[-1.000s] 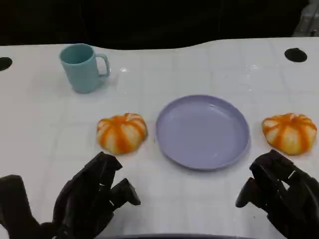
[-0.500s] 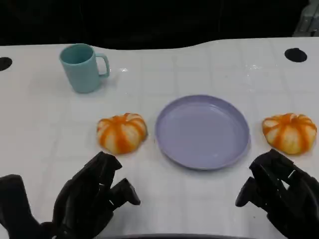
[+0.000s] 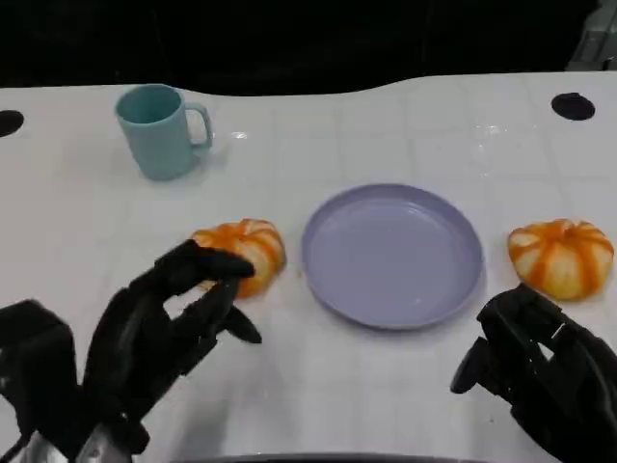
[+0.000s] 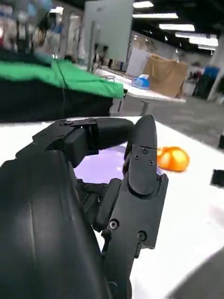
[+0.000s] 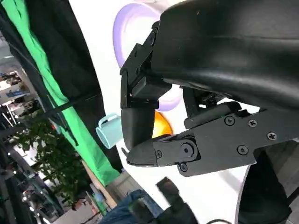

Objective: Grasp the bread from the table and place it into the plate.

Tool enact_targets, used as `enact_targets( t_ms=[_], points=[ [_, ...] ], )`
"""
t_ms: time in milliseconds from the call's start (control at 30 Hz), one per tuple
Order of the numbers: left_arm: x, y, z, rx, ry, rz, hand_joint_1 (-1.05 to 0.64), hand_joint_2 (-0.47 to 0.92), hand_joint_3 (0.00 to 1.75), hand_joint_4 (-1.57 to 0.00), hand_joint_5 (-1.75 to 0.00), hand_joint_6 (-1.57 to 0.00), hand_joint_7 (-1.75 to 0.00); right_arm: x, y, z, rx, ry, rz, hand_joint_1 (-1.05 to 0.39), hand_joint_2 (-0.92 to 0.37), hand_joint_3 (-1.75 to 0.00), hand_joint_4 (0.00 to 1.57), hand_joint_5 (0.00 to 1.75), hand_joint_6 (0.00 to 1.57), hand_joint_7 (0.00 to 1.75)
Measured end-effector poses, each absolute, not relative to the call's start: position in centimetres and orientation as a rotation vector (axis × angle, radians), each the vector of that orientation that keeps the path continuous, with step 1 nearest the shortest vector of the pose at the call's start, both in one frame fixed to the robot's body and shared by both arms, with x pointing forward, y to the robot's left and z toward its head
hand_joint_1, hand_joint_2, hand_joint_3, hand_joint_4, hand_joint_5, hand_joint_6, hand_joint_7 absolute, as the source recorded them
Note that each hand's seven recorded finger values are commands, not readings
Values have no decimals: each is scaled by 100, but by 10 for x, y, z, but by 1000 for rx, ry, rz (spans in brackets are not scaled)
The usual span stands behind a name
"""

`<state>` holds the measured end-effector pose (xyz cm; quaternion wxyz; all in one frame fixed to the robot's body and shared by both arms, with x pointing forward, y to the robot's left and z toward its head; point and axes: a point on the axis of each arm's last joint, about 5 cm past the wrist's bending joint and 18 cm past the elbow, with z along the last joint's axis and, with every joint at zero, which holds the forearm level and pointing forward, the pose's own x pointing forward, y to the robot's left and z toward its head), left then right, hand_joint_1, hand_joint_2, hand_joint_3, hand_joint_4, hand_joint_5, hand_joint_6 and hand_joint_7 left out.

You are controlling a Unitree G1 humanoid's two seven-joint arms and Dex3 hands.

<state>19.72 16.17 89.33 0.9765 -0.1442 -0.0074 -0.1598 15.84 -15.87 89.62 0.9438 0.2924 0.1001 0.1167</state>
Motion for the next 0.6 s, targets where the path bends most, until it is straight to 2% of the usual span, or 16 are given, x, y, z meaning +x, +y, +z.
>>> enact_targets(
  t_ms=[133, 233, 533, 600],
  points=[
    [206, 163, 902, -54, -93, -360, -51, 89, 0, -24, -93, -47, -20, 160, -158, 896, 597, 201, 239, -53, -92, -18, 65, 175, 55, 153],
    [213, 164, 912, 138, -155, -373, -51, 85, 0, -19, -82, -47, -10, 160, -158, 896, 598, 201, 239, -52, -92, -18, 65, 175, 54, 153],
    [231, 162, 935, 627, -280, -383, -40, 80, 0, 0, -68, -36, 0, 160, -158, 896, 595, 203, 234, -51, -92, -21, 64, 175, 53, 153],
    [232, 161, 936, 685, -286, -387, -41, 80, 0, 0, -52, -31, -2, 160, -158, 896, 595, 203, 234, -51, -92, -21, 64, 175, 54, 154]
  ],
)
